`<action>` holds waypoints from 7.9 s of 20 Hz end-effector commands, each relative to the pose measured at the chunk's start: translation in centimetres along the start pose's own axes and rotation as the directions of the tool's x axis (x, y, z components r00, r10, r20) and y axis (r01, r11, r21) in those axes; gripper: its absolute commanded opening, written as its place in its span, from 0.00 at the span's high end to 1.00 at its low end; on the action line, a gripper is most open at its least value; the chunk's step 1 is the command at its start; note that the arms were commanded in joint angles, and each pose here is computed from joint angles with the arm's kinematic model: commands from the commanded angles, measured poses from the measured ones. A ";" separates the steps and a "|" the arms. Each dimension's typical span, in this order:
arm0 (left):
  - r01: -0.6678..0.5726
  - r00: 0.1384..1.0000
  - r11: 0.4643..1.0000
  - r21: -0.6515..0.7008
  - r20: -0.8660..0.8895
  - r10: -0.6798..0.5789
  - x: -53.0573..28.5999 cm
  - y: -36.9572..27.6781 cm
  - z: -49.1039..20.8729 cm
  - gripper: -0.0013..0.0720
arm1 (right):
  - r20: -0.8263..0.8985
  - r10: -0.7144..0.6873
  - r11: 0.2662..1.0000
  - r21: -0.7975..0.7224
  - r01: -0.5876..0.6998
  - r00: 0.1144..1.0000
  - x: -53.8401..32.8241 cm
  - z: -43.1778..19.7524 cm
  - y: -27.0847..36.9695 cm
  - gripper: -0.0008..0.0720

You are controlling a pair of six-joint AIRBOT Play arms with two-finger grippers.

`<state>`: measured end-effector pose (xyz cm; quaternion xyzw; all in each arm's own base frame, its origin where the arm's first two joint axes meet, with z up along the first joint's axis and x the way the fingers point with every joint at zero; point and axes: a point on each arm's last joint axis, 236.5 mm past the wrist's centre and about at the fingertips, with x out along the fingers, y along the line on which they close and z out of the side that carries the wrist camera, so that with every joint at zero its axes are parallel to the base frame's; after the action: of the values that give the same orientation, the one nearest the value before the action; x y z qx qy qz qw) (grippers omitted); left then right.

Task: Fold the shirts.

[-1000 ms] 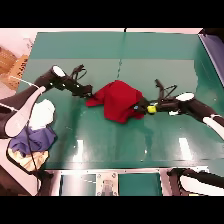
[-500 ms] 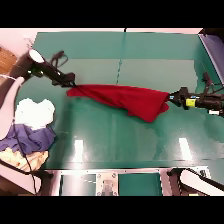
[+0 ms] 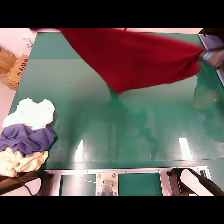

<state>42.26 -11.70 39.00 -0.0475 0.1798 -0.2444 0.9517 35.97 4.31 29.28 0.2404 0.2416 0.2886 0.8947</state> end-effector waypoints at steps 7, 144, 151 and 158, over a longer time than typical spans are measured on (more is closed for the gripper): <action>-0.085 0.962 0.978 0.192 0.271 0.030 -14.1 -6.3 6.1 0.95 | 0.163 -0.157 0.898 -0.386 0.210 0.974 -7.4 2.6 10.5 0.97; 0.220 0.756 0.809 0.545 -0.619 0.211 25.4 -19.0 -34.7 0.95 | -0.486 -0.378 0.714 0.388 0.582 0.788 3.5 -29.4 -22.6 0.97; -0.089 0.705 0.880 0.466 -0.595 0.387 21.8 1.2 -25.2 0.95 | -0.475 -0.408 0.682 0.409 0.606 0.780 2.1 -29.1 -23.9 0.97; -0.204 0.863 0.959 0.197 -0.426 0.271 24.0 11.1 -20.1 0.94 | -0.482 -0.396 0.683 0.414 0.602 0.781 2.1 -29.3 -23.6 0.97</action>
<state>56.47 -15.44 8.95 0.1693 0.4306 -0.1342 0.8763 30.41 -3.04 -7.25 0.3509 0.5238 -0.0177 0.7760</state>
